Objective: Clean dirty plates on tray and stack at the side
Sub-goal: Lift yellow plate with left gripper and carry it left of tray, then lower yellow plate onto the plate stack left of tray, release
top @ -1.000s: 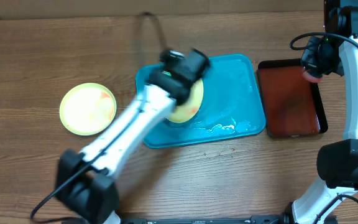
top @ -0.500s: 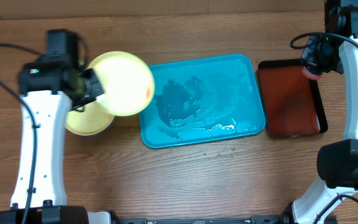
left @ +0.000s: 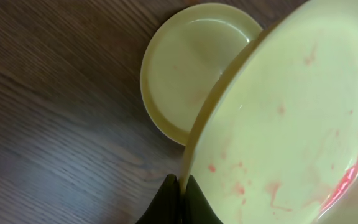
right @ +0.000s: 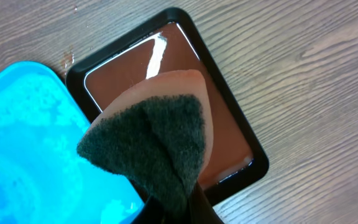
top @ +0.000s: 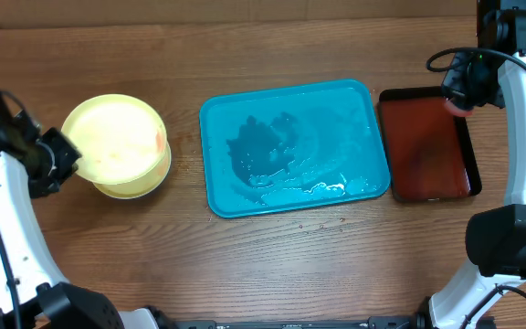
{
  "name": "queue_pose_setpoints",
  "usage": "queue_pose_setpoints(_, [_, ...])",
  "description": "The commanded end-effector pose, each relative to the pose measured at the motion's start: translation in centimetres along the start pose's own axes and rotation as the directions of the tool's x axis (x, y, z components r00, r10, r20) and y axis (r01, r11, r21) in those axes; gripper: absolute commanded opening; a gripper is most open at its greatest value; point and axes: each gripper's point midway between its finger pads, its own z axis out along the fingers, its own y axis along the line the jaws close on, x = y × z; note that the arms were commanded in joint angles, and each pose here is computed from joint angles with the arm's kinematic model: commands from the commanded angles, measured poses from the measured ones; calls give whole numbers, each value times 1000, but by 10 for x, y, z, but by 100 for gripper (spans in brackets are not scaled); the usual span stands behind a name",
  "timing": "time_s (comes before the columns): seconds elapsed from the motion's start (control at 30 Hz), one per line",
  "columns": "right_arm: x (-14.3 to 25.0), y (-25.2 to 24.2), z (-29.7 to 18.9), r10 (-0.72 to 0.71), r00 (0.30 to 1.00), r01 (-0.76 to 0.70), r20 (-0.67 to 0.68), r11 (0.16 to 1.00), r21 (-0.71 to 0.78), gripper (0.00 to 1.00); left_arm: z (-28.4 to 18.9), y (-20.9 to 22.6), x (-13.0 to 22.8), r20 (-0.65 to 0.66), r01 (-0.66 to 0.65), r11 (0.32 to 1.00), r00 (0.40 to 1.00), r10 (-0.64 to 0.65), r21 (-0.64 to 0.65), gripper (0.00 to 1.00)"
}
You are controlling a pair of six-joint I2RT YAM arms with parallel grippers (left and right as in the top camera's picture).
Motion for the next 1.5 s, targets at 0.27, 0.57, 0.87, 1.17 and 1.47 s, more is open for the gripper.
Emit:
queue_pose_setpoints(0.27, [-1,-1,-2,11,1000,-11,7,1000,0,4,68,19,19,-29,71,990,997,-68,124,4])
queue_pose_setpoints(0.57, [-1,-1,-2,11,1000,-11,8,1000,0,4,127,46,10,34,169,984,985,-170,50,4])
queue_pose_setpoints(0.87, [-1,-2,-1,10,1000,-10,6,1000,1,4,182,54,8,-17,193,980,981,-193,38,4])
queue_pose_setpoints(1.17, [-1,-2,-1,10,1000,-10,6,1000,1,4,188,24,12,-66,99,988,994,-92,115,52])
queue_pose_setpoints(1.47, [1,2,7,-75,997,75,-21,997,-10,9,138,-9,-21,-68,-60,995,996,66,74,68])
